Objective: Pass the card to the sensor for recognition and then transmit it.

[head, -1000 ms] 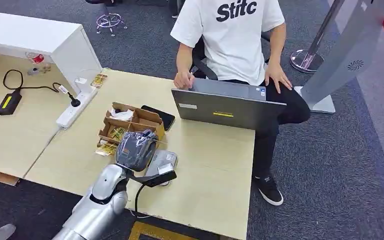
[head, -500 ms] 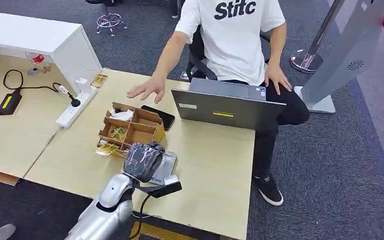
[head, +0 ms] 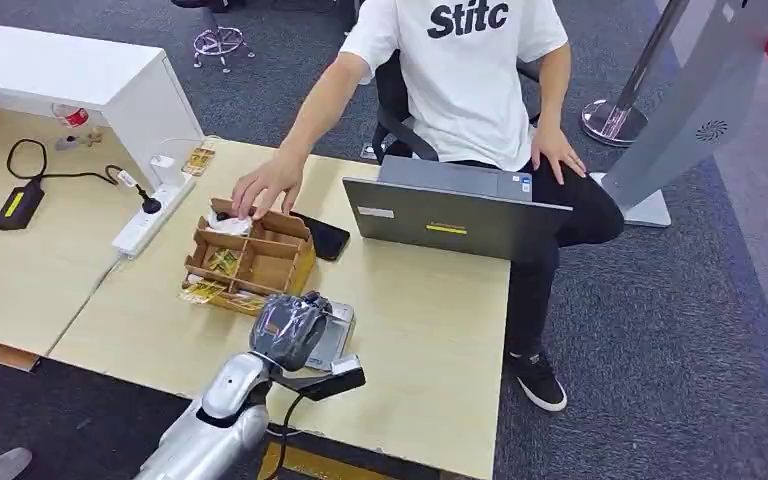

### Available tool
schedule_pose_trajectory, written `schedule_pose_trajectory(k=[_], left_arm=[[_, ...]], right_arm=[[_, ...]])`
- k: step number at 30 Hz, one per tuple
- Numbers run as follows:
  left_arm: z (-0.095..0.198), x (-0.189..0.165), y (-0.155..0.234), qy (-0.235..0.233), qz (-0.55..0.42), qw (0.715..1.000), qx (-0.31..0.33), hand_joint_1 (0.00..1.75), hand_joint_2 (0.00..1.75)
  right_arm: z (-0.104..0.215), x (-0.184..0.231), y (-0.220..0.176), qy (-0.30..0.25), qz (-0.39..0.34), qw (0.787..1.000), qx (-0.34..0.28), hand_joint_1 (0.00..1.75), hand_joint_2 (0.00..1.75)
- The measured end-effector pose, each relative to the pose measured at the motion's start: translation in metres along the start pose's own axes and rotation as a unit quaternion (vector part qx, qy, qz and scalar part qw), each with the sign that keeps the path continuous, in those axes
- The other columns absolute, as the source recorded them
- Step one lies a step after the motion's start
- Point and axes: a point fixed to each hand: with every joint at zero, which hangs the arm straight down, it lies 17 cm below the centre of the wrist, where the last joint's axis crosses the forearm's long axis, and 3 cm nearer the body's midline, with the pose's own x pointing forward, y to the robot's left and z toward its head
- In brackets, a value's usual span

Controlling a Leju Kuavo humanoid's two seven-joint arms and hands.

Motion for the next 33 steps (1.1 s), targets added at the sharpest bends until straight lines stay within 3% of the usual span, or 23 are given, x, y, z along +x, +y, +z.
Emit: schedule_pose_trajectory(k=[14, 26, 33], left_arm=[[-0.003, -0.023, 0.020, 0.014, -0.012, 0.999, 0.033, 1.75, 1.75], [-0.026, -0.087, 0.143, 0.052, -0.034, 0.987, 0.150, 1.75, 1.75], [-0.019, -0.103, 0.201, 0.063, -0.015, 0.974, 0.218, 1.75, 1.75]], right_arm=[[0.000, -0.001, 0.001, 0.000, 0.005, 1.000, 0.001, 0.00, 1.75], [0.000, -0.004, 0.000, 0.002, 0.011, 1.000, 0.000, 0.00, 1.75], [0.000, -0.005, -0.001, 0.003, 0.013, 1.000, -0.002, 0.00, 1.75]])
